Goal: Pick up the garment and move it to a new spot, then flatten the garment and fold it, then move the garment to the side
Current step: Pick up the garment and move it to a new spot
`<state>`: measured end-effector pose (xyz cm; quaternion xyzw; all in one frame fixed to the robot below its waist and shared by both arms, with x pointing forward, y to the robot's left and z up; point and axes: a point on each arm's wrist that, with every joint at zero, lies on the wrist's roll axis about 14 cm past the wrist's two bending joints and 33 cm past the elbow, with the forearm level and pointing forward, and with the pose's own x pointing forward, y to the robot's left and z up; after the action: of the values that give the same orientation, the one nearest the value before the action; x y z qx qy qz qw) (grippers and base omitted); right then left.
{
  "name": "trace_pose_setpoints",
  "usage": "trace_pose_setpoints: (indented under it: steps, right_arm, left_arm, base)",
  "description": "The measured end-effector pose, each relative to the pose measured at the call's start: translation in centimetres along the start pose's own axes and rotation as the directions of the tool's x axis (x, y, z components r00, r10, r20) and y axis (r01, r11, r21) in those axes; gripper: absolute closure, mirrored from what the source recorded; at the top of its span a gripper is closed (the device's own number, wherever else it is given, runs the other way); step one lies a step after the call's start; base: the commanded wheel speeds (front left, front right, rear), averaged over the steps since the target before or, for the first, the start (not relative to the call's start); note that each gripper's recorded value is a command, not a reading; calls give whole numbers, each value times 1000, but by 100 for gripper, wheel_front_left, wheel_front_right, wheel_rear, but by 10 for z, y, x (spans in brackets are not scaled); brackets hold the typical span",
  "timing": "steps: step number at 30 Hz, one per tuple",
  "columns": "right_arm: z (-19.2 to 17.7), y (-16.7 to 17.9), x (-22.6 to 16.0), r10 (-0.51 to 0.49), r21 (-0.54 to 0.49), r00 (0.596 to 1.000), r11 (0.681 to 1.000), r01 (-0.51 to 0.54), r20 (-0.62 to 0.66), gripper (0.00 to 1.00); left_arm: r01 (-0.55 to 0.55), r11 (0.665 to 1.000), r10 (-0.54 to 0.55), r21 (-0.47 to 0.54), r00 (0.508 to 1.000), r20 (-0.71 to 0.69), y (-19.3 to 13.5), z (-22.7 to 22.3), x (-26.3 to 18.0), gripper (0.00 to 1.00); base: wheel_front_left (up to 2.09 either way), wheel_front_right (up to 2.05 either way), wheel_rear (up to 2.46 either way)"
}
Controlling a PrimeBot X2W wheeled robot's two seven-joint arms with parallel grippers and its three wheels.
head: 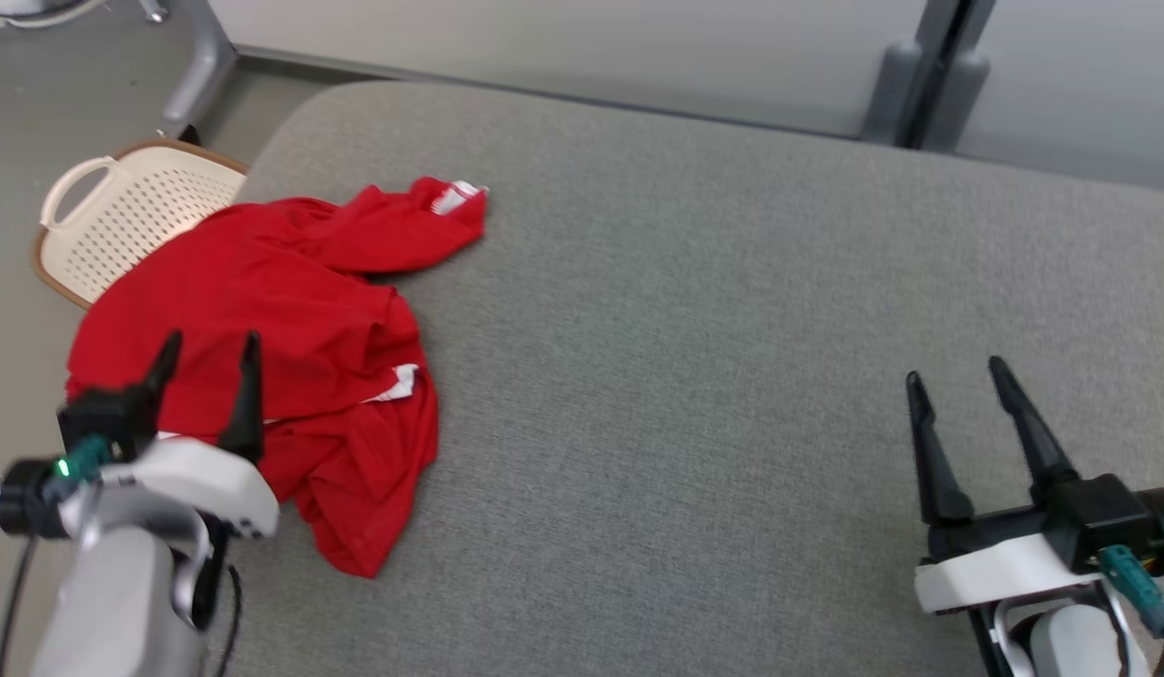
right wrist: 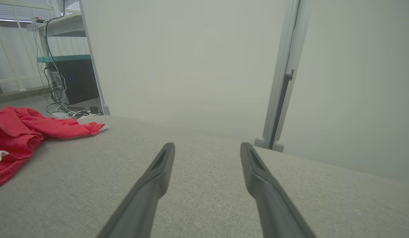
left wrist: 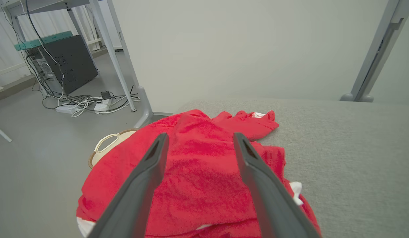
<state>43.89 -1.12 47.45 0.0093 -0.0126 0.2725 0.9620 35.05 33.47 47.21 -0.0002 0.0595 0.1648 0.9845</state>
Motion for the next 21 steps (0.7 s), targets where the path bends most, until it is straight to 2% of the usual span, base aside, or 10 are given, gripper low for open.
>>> trace_pose_setpoints:
  steps: [4, 9, 14, 21]
  right_arm:
    - [-18, -23, -2, -46, -2, 998, 999, 46, -36, 0]
    - [-39, -33, -3, -65, 12, 995, 998, 67, -80, 0]
    - [-50, -43, -2, -87, 27, 991, 996, 90, -97, 0]
    - [-62, -57, -5, -119, 23, 986, 992, 122, -121, 0]
  left_arm:
    - [22, 999, -15, 45, 988, -152, 3, -13, 37, 0]
    - [23, 997, -1, 67, 950, -311, 10, -27, 72, 0]
    - [24, 998, -3, 54, 932, -362, 8, -29, 101, 0]
    - [30, 995, 21, 96, 873, -487, 10, -54, 117, 0]
  base:
    - [0, 0, 0]
    - [0, 0, 0]
    - [0, 0, 0]
    - [0, 0, 0]
